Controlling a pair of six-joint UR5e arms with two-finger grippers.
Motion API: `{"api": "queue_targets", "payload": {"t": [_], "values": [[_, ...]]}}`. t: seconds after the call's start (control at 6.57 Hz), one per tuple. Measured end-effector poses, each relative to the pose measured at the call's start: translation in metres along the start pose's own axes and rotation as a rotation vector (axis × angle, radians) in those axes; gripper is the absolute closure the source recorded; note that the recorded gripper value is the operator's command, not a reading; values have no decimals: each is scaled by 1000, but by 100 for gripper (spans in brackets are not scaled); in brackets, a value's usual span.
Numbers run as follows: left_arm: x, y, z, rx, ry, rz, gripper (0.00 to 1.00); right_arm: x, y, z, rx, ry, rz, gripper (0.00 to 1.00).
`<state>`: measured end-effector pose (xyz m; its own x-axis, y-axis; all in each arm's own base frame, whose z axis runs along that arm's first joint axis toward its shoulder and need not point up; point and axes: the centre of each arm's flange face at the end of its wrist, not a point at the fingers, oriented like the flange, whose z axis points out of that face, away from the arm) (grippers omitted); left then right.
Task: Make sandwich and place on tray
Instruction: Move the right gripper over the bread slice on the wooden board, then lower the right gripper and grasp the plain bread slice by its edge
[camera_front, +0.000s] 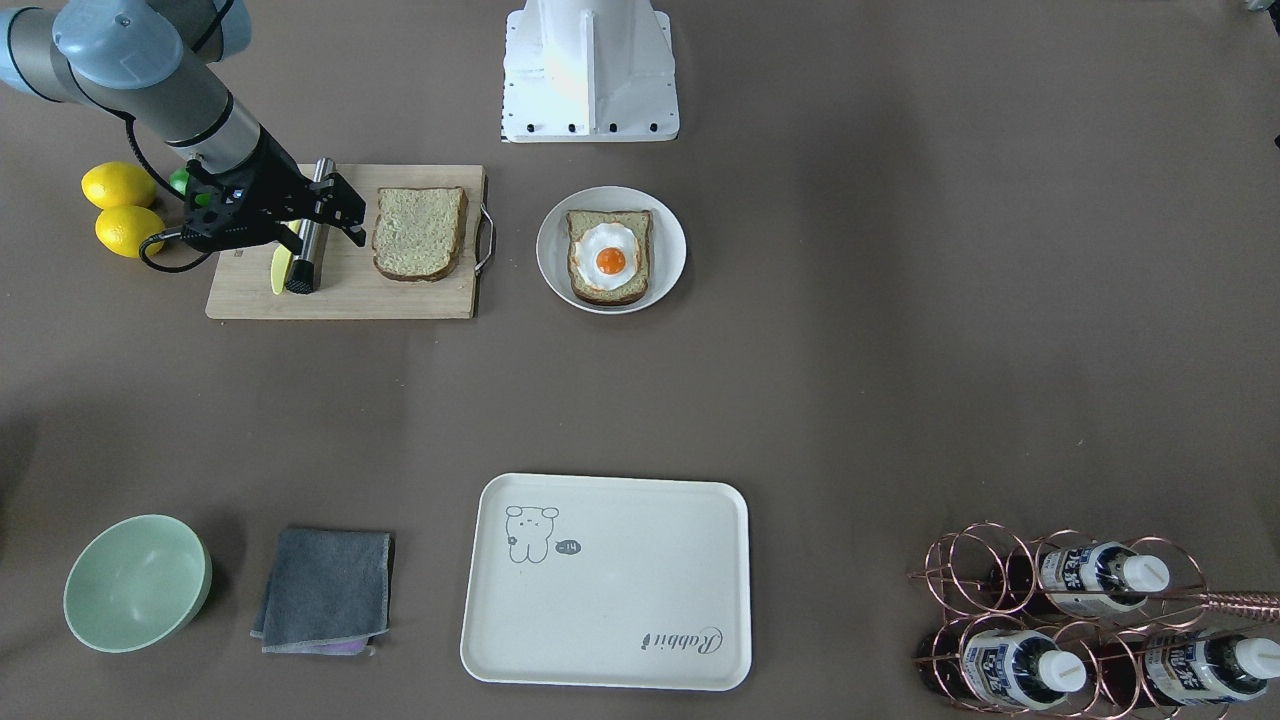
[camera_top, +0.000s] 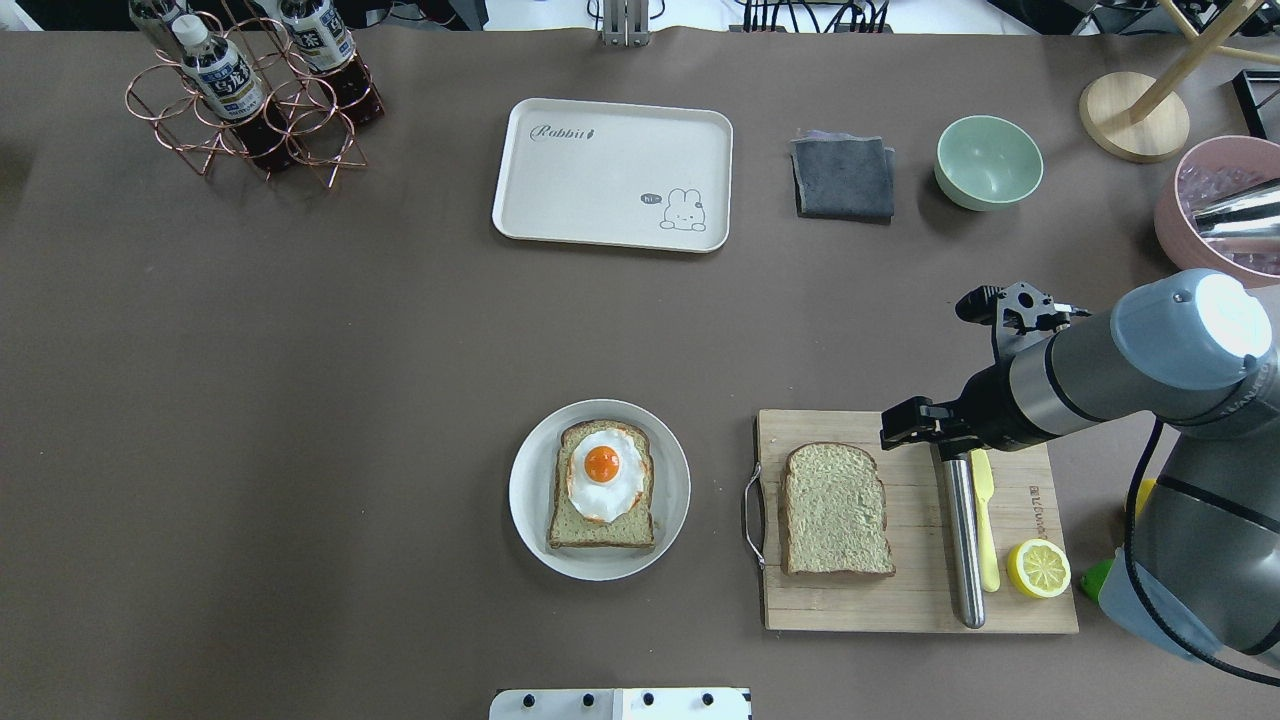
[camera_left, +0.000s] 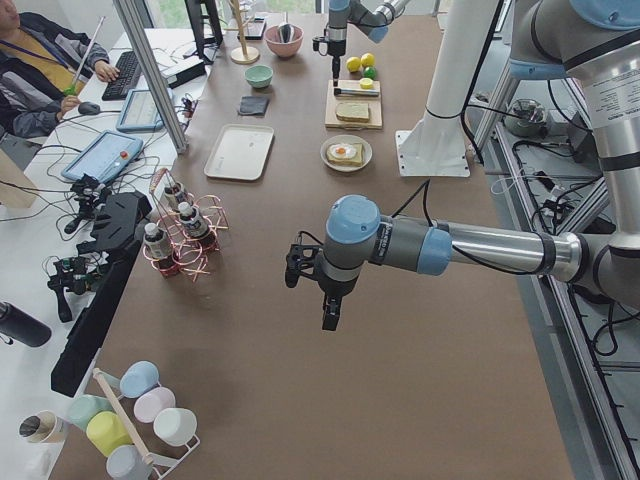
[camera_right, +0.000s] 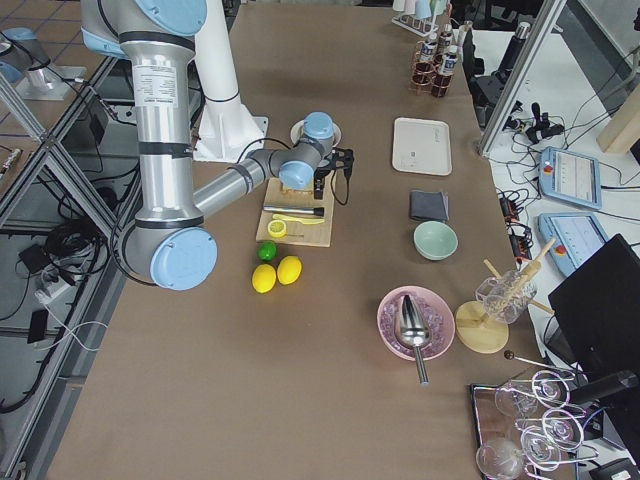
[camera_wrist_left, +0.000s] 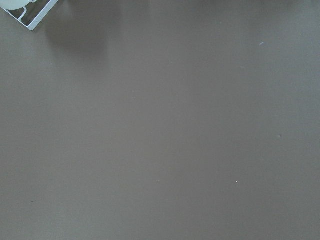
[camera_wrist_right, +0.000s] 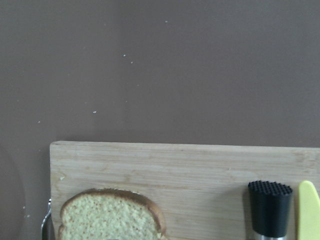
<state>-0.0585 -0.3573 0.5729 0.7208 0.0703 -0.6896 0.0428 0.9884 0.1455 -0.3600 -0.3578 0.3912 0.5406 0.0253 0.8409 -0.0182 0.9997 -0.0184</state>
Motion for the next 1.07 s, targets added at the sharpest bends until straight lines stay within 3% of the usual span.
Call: {"api": "queue_targets", "payload": {"t": [1.07], "values": [[-4, 0, 5, -8, 1, -4, 2, -25, 46, 34, -18, 6, 23, 17]]}}
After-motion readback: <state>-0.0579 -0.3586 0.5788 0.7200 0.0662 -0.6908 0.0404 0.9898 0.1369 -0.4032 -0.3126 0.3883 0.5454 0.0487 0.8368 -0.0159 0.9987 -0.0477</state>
